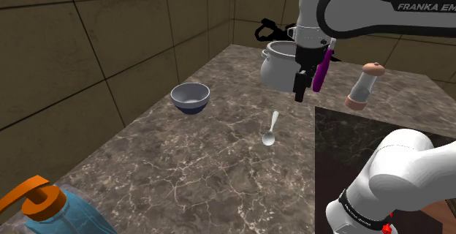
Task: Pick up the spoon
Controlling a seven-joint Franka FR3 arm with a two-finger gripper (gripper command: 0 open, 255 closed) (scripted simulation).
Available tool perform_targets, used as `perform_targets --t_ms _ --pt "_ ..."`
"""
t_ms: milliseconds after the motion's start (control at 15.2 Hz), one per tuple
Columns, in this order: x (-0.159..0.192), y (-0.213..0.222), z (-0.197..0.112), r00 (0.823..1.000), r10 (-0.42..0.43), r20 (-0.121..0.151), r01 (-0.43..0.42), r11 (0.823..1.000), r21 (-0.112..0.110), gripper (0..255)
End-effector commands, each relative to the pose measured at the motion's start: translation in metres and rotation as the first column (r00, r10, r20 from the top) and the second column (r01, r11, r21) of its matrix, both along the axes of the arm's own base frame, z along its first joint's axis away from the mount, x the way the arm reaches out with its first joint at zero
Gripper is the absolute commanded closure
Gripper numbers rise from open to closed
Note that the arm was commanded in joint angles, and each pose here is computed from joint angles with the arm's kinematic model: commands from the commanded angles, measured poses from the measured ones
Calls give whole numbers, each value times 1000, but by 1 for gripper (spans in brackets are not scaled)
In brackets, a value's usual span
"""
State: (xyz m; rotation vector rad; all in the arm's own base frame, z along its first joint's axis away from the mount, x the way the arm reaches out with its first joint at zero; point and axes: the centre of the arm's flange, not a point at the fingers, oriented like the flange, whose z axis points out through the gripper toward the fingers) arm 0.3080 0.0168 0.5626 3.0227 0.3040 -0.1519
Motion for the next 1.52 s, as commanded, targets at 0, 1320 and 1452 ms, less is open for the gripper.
perform_targets --t_ms 0,1320,1452 --pt "0 0 0 1000 0 0 0 1000 0 0" --pt "-12 130 -114 953 175 247 -205 973 102 0" --pt "-12 130 -117 953 175 247 -205 973 102 0"
